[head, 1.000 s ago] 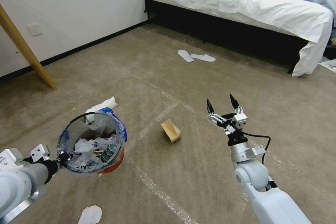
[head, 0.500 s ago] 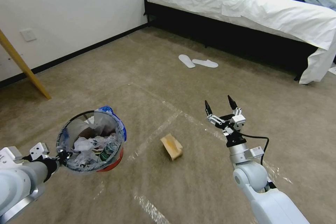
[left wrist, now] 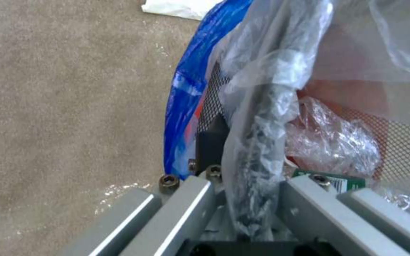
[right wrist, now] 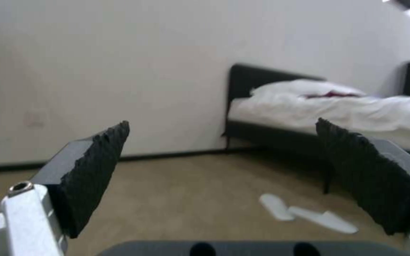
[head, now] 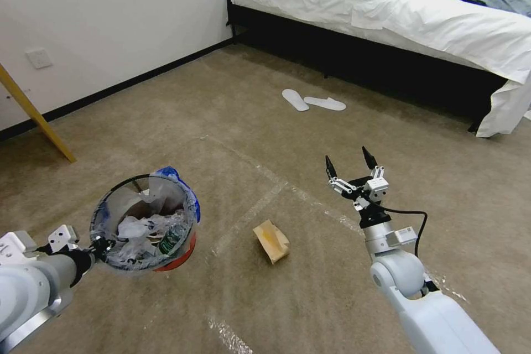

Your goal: Pick up the trash bin and place the garbage on the floor into it.

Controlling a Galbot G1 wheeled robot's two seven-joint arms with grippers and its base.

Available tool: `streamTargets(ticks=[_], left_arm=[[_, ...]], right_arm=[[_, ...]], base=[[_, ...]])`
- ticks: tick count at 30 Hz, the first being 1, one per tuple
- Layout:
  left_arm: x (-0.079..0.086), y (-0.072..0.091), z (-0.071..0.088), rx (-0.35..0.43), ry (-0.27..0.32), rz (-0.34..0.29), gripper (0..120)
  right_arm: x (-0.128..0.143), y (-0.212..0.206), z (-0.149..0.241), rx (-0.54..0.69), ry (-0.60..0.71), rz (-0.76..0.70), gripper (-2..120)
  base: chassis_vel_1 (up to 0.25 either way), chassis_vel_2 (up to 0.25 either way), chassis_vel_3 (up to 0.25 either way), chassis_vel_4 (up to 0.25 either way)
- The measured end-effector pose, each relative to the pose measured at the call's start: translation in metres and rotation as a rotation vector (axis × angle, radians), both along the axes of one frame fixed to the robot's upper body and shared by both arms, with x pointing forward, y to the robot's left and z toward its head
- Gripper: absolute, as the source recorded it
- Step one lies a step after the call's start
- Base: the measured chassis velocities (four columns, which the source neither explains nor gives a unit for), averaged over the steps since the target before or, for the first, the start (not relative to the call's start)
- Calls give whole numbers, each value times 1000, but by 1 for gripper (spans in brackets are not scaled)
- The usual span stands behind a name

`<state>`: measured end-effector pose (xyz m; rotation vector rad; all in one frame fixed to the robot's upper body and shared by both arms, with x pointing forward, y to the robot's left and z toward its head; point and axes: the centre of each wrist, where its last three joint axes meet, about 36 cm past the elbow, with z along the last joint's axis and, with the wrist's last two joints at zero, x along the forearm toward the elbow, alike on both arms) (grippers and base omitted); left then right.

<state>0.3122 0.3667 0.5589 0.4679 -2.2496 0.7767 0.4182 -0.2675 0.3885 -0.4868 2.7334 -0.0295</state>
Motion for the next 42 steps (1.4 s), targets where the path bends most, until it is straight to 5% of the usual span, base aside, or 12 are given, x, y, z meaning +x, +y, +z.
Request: streamTargets(ticks=[17, 27, 35, 42], left_arm=[[2, -2, -2, 0, 12, -13, 0], [7, -1, -8, 3, 27, -22, 0], [8, -2, -11, 1, 31, -20, 0], [6, -3, -12, 2, 37, -19, 0]], right_arm=[[24, 12, 34, -145, 366, 178, 100], [31, 20, 54, -374, 801, 129, 100], [22, 109, 28, -439, 1170, 86, 100], [40, 154, 8, -480, 1242, 24, 100]], base=[[0, 0, 0, 0], [0, 0, 0, 0], [0, 0, 0, 0], [0, 0, 0, 0]])
